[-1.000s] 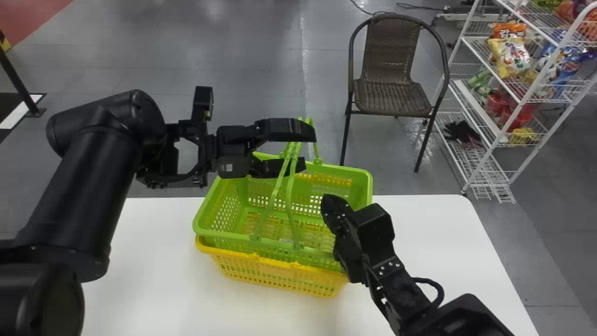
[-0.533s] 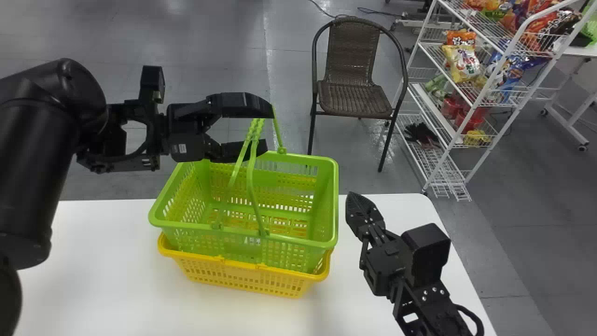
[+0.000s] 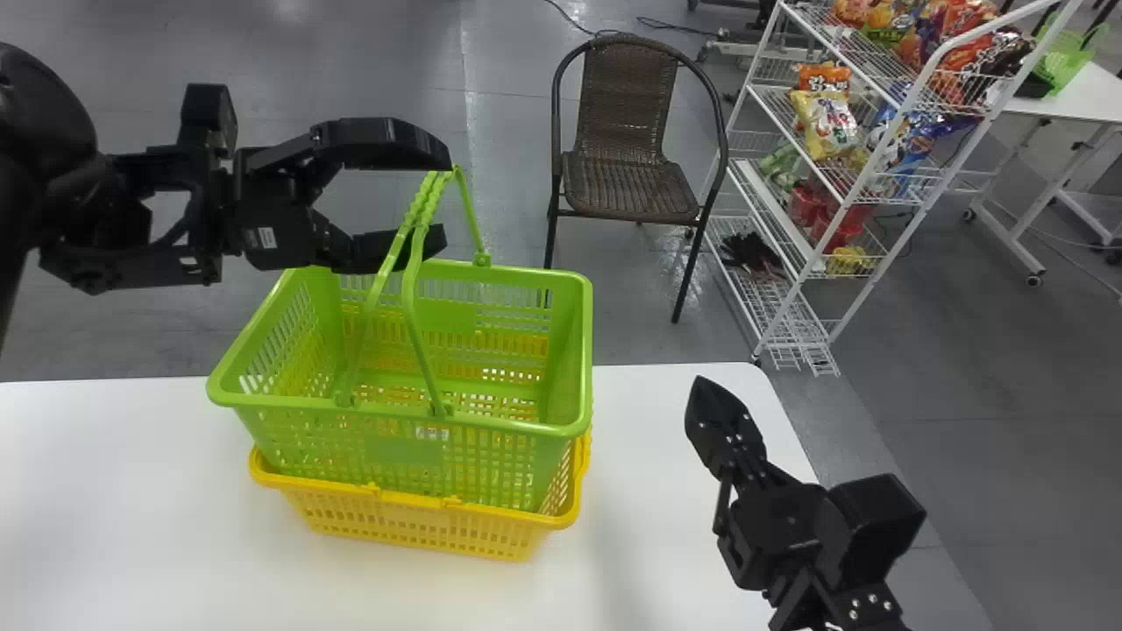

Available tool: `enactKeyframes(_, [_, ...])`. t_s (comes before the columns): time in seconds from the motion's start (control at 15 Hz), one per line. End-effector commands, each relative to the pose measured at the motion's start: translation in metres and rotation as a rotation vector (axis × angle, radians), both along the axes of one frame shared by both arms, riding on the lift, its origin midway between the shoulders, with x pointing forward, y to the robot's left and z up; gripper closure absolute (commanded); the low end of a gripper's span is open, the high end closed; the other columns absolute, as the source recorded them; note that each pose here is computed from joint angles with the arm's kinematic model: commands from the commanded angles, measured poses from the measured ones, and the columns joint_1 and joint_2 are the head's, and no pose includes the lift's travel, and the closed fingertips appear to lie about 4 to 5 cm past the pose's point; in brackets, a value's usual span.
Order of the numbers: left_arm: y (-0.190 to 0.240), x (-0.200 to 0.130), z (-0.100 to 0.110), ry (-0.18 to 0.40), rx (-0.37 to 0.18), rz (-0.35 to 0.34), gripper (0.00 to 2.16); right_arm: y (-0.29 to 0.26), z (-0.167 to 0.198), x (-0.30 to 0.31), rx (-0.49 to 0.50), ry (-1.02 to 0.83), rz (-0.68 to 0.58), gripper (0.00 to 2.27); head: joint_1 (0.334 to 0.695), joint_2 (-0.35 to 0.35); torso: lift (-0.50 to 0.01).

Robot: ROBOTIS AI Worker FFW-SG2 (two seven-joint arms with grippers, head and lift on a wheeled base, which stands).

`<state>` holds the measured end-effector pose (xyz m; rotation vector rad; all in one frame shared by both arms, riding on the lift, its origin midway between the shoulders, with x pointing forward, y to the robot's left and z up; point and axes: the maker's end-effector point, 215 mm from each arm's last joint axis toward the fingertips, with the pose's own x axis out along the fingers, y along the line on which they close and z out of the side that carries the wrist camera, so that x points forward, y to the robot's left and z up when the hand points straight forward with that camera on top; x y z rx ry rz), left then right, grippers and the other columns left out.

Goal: Grasp handle with right gripper to insert into left gripper then lift and swing left to center

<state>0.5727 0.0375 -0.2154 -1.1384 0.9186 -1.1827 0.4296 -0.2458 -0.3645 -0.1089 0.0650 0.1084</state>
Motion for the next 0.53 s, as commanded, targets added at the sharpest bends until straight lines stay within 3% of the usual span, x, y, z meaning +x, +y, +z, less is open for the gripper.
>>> enactKeyframes(0.0, [0.005, 0.004, 0.013, -0.012, -0.01, 0.008, 0.1, -0.024, -0.003, -0.01, 0.012, -0.004, -0.037, 2.05, 0.695, -0.222, 0.0])
enactKeyframes(0.47, [0.014, 0.019, 0.048, -0.074, 0.01, 0.022, 0.12, -0.061, -0.008, -0.031, 0.014, -0.02, -0.067, 1.97, 0.681, -0.271, 0.0])
